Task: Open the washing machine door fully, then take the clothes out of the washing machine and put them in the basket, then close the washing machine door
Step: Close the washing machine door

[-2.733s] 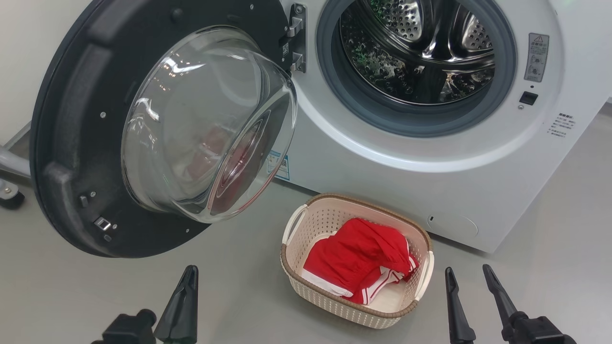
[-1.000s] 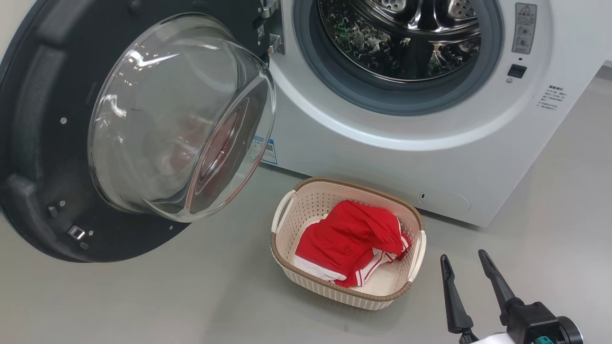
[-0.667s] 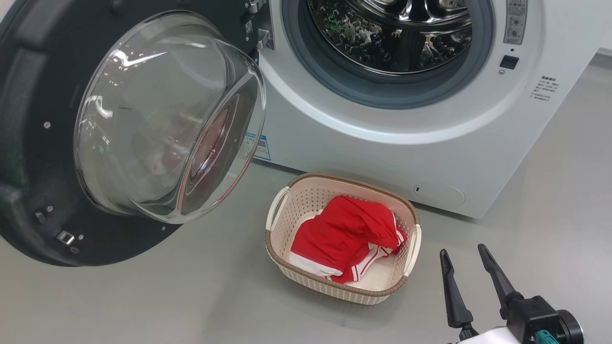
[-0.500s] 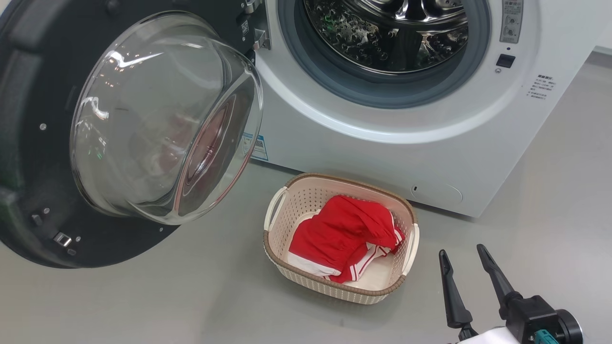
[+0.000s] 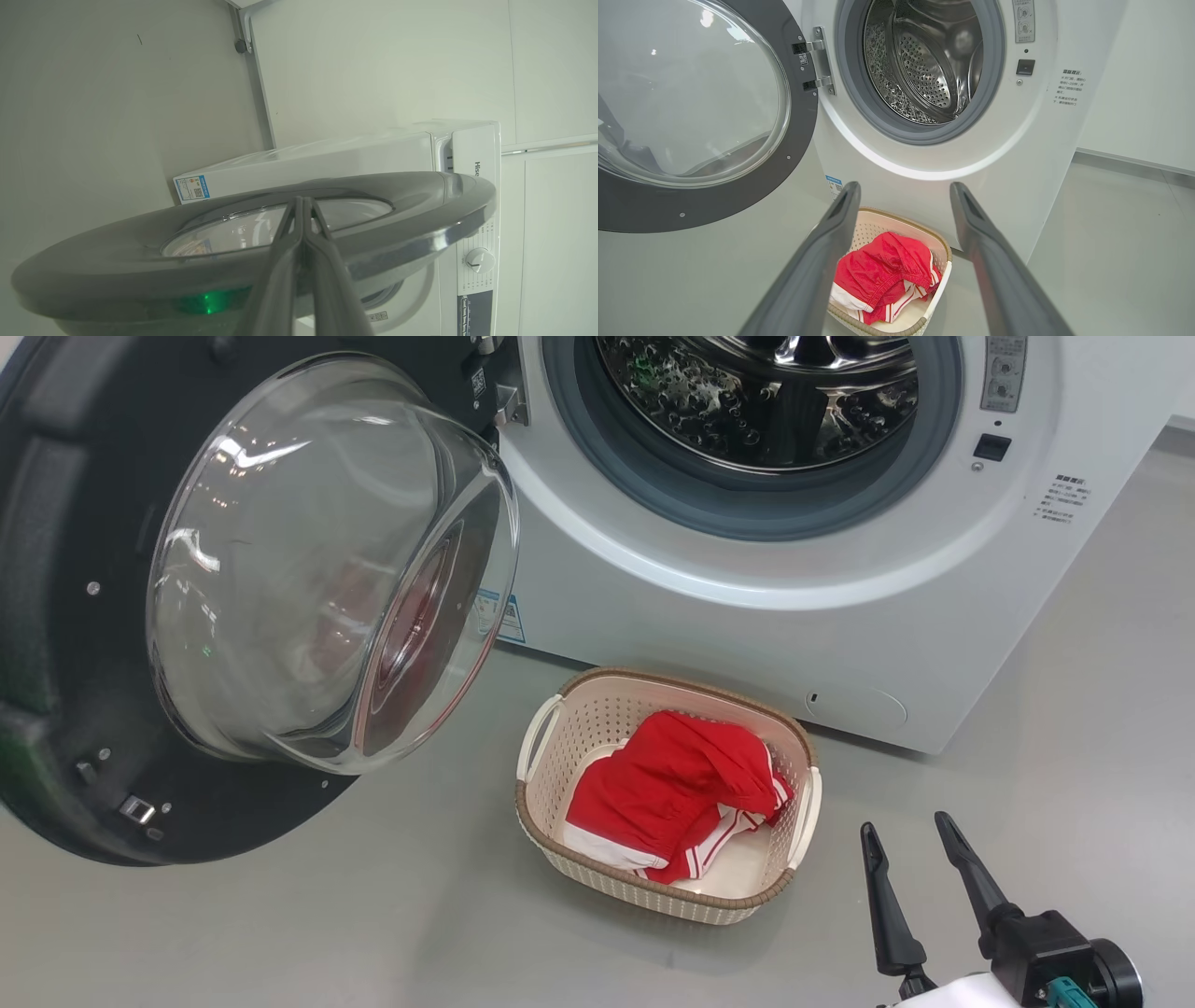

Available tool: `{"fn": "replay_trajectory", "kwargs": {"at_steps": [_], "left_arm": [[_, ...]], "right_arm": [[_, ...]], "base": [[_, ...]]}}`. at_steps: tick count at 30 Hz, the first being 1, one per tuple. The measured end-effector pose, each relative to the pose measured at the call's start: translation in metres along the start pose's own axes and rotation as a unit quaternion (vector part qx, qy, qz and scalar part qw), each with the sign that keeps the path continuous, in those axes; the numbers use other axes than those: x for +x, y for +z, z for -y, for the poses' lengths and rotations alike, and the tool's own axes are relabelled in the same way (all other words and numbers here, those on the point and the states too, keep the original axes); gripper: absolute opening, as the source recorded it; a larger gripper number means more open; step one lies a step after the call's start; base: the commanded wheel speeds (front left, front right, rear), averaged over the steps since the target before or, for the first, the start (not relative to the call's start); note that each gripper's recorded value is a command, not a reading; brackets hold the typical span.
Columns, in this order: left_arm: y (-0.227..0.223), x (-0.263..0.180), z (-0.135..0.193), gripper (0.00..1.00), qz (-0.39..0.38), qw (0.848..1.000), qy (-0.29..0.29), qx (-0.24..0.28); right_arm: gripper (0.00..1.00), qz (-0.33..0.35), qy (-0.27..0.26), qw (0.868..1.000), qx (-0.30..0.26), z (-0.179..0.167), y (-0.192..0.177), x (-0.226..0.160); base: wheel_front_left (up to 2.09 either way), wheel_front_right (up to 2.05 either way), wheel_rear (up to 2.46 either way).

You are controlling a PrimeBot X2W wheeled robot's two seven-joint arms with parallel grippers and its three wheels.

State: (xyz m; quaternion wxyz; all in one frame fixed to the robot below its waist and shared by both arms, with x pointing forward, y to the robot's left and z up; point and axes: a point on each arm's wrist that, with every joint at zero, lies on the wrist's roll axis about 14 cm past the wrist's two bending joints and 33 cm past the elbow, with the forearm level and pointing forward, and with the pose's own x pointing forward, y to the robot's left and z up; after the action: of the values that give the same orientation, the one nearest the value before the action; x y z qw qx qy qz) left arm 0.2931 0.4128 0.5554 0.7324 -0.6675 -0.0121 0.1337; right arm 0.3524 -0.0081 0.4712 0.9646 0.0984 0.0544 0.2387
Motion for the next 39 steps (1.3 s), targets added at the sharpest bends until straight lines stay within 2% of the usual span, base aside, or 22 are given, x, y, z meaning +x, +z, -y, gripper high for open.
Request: {"fn": "replay_trajectory", "kwargs": {"at_steps": [4,9,19,34,39], "left_arm": [[-0.012,0.001,0.004,0.00,-0.033,0.999,-0.015,-0.031],[-0.034,0.003,0.008,0.00,-0.087,0.995,-0.025,-0.043],[-0.086,-0.001,0.016,0.00,-0.204,0.978,-0.051,-0.016],[-0.175,-0.004,0.025,0.00,-0.352,0.931,-0.094,-0.025],[-0.203,-0.006,0.034,0.00,-0.401,0.909,-0.115,-0.030]], "right_arm": [[1.00,0.001,0.000,1.000,0.002,0.000,0.001,0.001],[1.00,-0.002,-0.001,1.000,0.004,0.001,-0.001,0.002],[1.00,0.005,-0.005,1.000,0.006,0.005,0.002,0.006],[1.00,0.011,-0.029,0.999,0.010,0.018,0.005,0.003],[1.00,0.014,-0.046,0.999,0.012,0.026,0.006,-0.001]], "base": [[0.00,0.00,0.00],[0.00,0.00,0.00],[0.00,0.00,0.00],[0.00,0.00,0.00],[0.00,0.00,0.00]]}}
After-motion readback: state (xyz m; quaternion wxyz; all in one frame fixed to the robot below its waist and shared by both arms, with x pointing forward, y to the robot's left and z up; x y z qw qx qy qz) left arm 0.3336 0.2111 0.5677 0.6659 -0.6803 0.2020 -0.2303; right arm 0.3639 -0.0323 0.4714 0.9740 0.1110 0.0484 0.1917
